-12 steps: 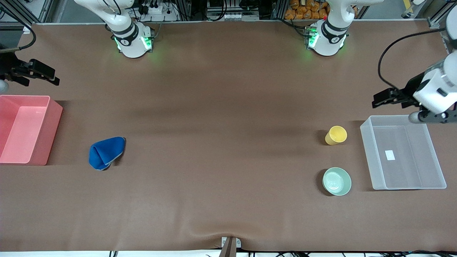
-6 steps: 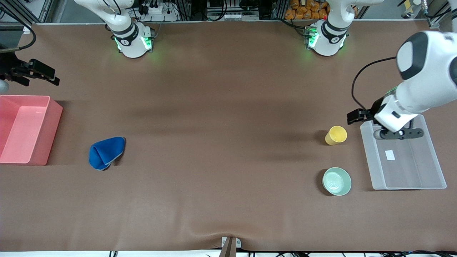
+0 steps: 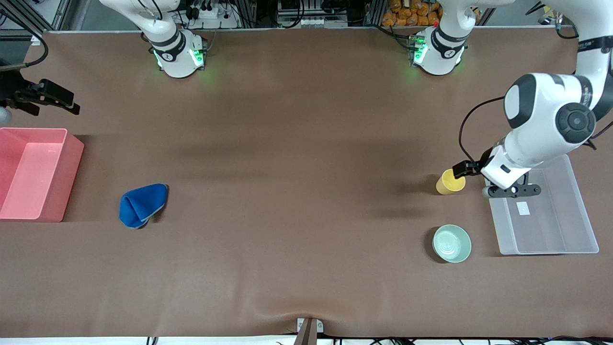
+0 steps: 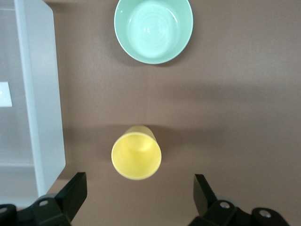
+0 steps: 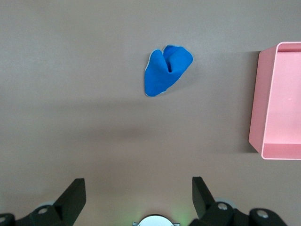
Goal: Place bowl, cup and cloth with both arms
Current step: 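Grasp the yellow cup with the left gripper while the right gripper reaches the cloth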
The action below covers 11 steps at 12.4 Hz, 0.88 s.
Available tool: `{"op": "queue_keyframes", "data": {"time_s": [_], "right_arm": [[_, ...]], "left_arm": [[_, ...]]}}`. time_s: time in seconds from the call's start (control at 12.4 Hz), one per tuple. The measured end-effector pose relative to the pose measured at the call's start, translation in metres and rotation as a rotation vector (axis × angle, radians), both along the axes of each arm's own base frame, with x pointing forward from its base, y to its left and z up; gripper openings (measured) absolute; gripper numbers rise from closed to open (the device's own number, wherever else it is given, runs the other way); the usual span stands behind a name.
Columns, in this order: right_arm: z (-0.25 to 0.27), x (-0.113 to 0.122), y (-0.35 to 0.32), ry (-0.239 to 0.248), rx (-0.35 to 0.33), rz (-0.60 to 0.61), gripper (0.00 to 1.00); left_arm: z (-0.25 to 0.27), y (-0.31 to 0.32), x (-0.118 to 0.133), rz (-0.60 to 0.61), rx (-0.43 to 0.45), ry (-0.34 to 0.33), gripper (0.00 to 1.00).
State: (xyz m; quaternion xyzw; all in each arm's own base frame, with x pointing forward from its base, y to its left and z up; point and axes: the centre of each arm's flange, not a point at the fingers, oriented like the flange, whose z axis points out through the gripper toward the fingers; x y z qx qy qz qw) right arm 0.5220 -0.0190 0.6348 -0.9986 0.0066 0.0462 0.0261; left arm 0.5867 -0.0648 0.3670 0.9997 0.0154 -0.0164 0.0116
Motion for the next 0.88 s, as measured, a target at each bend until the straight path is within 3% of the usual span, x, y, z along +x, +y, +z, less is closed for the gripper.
{"op": "queue_keyframes", "data": {"time_s": [0.56, 0.88], "right_arm": [[0.000, 0.000, -0.005, -0.001, 0.000, -0.010, 1.00], [-0.016, 0.013, -0.053, -0.042, 0.000, -0.065, 1.00]], "left_arm": [[-0.080, 0.006, -0.010, -0.029, 0.041, 0.006, 1.00], [-0.105, 0.026, -0.023, -0.038, 0.075, 0.005, 0.95]]}}
